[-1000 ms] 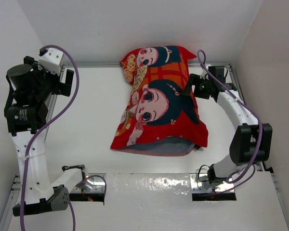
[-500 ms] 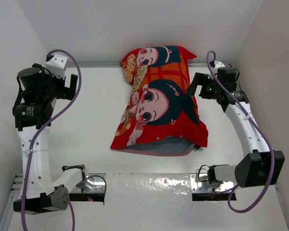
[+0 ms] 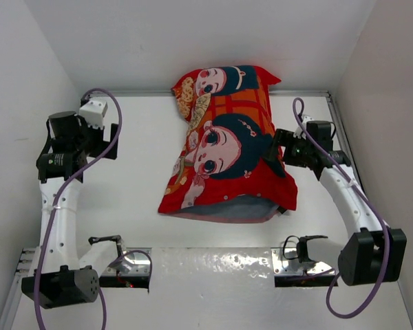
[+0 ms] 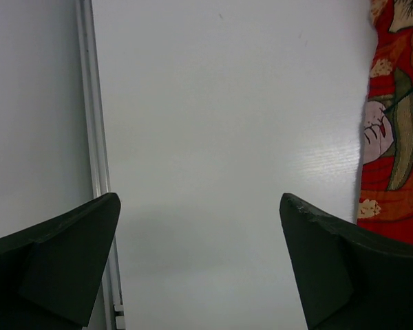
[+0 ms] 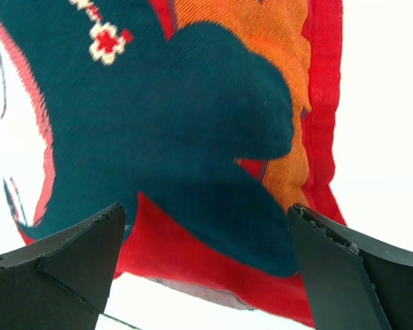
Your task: Put the pillow into the pillowcase
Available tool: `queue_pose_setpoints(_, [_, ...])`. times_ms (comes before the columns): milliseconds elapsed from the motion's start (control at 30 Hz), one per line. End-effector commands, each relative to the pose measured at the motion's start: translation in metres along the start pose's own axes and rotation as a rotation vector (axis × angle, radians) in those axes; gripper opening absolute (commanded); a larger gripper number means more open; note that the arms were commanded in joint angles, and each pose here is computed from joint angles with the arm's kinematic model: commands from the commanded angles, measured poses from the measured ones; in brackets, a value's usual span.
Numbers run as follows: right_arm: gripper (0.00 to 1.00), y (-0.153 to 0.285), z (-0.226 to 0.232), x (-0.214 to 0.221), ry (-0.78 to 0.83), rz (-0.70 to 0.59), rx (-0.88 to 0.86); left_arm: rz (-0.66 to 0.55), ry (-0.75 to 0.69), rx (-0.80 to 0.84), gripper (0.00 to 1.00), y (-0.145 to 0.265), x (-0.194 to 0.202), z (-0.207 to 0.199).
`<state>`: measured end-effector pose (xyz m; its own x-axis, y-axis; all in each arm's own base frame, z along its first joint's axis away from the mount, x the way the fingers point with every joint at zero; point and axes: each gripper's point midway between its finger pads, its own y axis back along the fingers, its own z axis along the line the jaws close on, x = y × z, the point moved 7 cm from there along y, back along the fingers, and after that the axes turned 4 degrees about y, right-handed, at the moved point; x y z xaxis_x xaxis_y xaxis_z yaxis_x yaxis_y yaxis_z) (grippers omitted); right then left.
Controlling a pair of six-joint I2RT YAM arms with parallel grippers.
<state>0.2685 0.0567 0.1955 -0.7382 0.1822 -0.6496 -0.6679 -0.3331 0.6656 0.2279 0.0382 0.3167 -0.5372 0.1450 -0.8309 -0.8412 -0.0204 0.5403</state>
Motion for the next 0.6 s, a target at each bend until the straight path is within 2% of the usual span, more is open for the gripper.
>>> queue_pose_setpoints(0, [0.99, 0.013, 0.006, -0.001, 0.028, -0.051, -0.025, -0.015, 0.038, -0.013, 1.0, -0.004, 0.004, 0.001])
queue_pose_setpoints(133, [0.99, 0.019, 0.003, 0.009, 0.037, -0.027, -0.001, 0.031, 0.054, -0.002, 1.0, -0.013, 0.02, -0.003])
queue_pose_setpoints(300, [0.99, 0.024, -0.014, 0.017, 0.016, -0.04, 0.162, 0.062, 0.084, -0.013, 1.0, -0.021, 0.03, -0.003])
queue_pose_setpoints(367, [0.99, 0.028, -0.023, 0.013, 0.009, -0.104, 0.25, 0.068, 0.092, -0.02, 1.0, -0.022, 0.033, -0.003])
queue_pose_setpoints(567, [0.99, 0.042, -0.053, 0.003, -0.144, -0.278, 0.59, 0.081, 0.104, -0.032, 1.0, -0.024, 0.039, -0.004])
